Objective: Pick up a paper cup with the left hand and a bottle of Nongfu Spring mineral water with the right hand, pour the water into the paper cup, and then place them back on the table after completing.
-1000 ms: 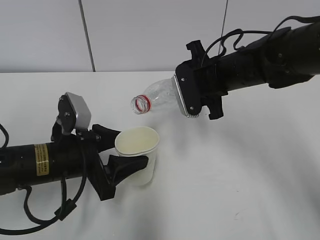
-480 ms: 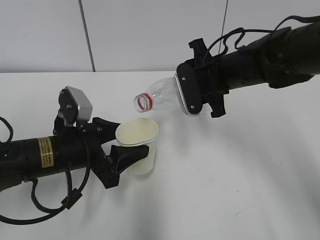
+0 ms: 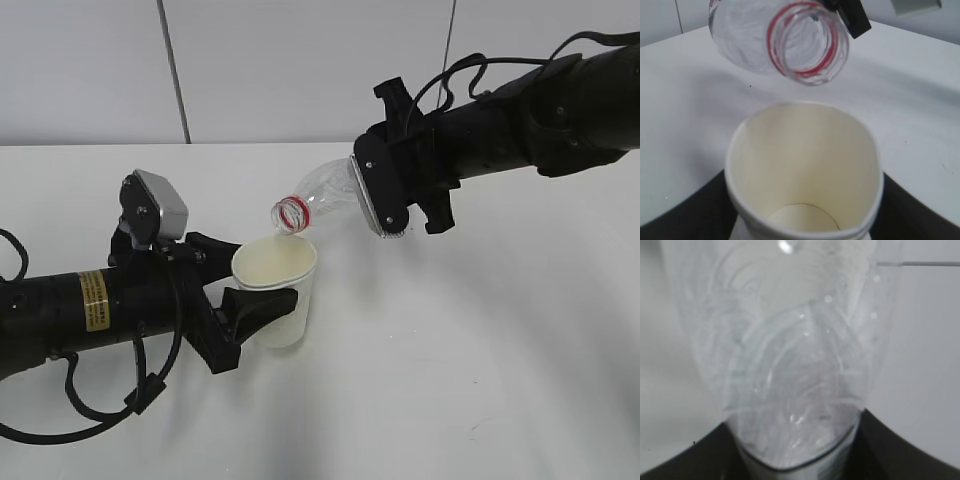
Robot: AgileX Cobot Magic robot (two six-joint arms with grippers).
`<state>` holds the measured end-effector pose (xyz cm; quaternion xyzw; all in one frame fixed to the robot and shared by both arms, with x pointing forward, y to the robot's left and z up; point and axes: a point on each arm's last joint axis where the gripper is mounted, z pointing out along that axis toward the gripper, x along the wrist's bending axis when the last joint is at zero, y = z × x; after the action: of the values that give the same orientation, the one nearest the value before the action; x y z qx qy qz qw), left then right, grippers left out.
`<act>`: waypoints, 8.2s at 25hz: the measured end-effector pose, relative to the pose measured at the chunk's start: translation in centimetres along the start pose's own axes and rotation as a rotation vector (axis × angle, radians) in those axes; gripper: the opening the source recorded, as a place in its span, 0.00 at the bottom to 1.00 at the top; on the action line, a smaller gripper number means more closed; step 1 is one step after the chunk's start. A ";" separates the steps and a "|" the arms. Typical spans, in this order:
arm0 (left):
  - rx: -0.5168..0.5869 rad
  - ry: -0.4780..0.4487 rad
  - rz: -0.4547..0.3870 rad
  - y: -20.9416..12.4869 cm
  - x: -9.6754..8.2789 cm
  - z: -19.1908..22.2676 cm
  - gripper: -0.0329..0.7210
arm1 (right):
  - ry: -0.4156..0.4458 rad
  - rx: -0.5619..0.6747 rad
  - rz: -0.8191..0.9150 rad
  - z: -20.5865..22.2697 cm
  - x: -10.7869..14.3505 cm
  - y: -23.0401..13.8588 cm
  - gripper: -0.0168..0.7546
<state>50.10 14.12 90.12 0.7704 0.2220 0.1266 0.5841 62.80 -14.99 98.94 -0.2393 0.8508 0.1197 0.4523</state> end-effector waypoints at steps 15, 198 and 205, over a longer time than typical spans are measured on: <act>0.017 -0.006 -0.009 -0.5 -0.1 0.2 0.66 | 0.000 0.002 -0.095 0.0 0.0 0.0 0.42; -0.052 0.345 -0.079 -4.2 3.4 0.9 0.66 | -0.124 -0.538 1.365 3.5 9.3 -0.1 0.46; 0.017 0.336 -0.111 -5.6 2.3 -0.1 0.70 | -0.104 -0.534 1.349 3.6 9.4 0.0 0.73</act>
<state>50.96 16.54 84.66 0.7298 0.3597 0.2191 0.5385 60.83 -16.31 89.13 0.2414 0.7323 0.5873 0.2461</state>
